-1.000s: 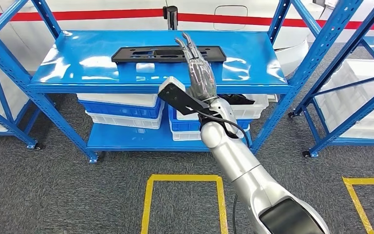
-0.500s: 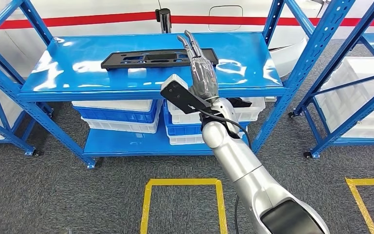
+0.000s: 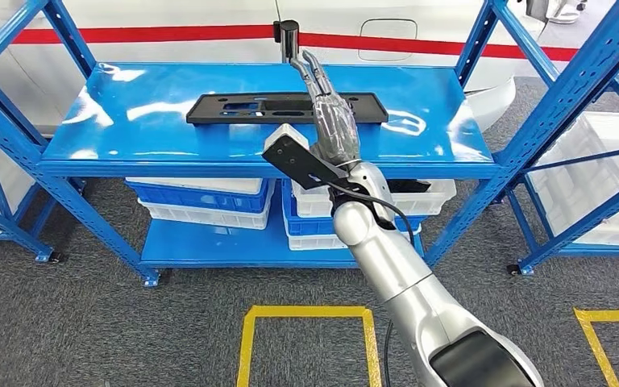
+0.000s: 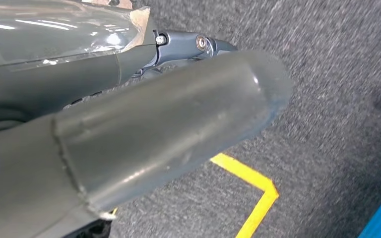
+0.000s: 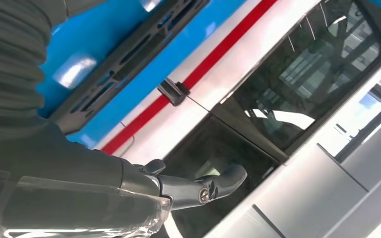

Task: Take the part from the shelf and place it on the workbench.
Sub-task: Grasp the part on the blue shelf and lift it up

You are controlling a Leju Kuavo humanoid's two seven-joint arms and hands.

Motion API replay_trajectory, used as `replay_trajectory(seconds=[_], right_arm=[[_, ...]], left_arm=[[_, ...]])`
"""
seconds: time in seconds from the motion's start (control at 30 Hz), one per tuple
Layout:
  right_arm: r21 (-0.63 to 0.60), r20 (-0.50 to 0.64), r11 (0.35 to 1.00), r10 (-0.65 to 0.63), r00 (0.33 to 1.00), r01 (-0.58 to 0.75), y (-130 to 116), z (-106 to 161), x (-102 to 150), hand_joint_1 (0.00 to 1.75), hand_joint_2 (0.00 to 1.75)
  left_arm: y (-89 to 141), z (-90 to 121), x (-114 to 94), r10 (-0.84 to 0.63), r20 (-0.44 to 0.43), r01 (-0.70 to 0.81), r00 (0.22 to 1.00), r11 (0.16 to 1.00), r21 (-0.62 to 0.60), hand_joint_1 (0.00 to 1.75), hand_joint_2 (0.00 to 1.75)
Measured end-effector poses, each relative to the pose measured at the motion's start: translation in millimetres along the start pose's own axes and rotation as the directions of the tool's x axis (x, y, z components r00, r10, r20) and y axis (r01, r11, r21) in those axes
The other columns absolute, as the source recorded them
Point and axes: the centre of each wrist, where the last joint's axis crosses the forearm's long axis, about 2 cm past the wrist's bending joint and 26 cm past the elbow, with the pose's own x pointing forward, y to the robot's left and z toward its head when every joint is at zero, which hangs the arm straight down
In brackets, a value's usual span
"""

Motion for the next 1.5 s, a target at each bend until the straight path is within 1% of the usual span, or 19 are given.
replay_trajectory(seconds=[0.13, 0.33, 0.47, 0.6, 0.77, 0.9, 1.0, 1.3, 1.4, 1.5], right_arm=[[0.003, -0.010, 1.000, 0.004, 1.000, -0.004, 0.3, 4.8, -3.8, 0.00, 1.75], [-0.015, -0.018, 1.000, 0.011, 1.000, -0.011, -0.4, 16.2, -7.4, 0.00, 1.75], [-0.034, -0.026, 0.999, 0.018, 1.000, -0.019, -0.3, 24.8, -5.3, 0.00, 1.75], [-0.043, -0.060, 0.999, 0.022, 0.998, -0.024, 0.5, 41.6, -7.7, 0.00, 1.75], [-0.054, -0.069, 0.998, 0.033, 0.997, -0.037, -3.8, 48.7, -6.1, 0.00, 1.75], [-0.072, -0.058, 0.997, 0.036, 0.998, -0.040, -10.6, 46.6, -3.8, 0.00, 1.75], [-0.061, -0.057, 0.998, 0.032, 0.998, -0.035, -12.6, 46.5, -6.4, 0.00, 1.75], [-0.046, -0.043, 0.999, 0.021, 0.999, -0.023, -15.2, 39.6, -13.0, 0.00, 1.75], [-0.051, -0.030, 0.999, 0.017, 0.999, -0.018, -17.1, 34.5, -12.4, 0.00, 1.75], [-0.049, -0.029, 0.999, 0.010, 1.000, -0.011, -16.7, 32.9, -13.8, 0.00, 1.75]], left_arm=[[-0.1, 0.4, -0.6, -0.017, -0.003, 0.017, 1.000, 1.000, -0.025, 0.00, 0.00], [-2.1, -2.2, 3.6, -0.122, 0.004, 0.122, 0.993, 0.988, -0.094, 0.00, 0.00], [-5.2, -5.0, 8.4, -0.175, 0.011, 0.175, 0.985, 0.975, -0.136, 0.00, 0.00], [-6.4, -5.8, 10.0, -0.215, 0.013, 0.214, 0.977, 0.964, -0.159, 0.00, 0.00], [-7.4, -8.0, 13.4, -0.260, 0.018, 0.259, 0.966, 0.950, -0.174, 0.00, 0.00], [-9.7, -10.5, 17.7, -0.281, 0.035, 0.283, 0.959, 0.941, -0.184, 0.00, 0.00], [-8.5, -12.6, 20.4, -0.287, 0.047, 0.291, 0.957, 0.939, -0.183, 0.00, 0.00], [-3.1, -12.6, 18.4, -0.314, 0.055, 0.318, 0.948, 0.929, -0.187, 0.00, 0.00], [-1.5, -14.1, 19.9, -0.336, 0.047, 0.338, 0.941, 0.920, -0.199, 0.00, 0.00], [-1.3, -13.7, 19.2, -0.382, 0.007, 0.374, 0.924, 0.901, -0.219, 0.00, 0.00]])
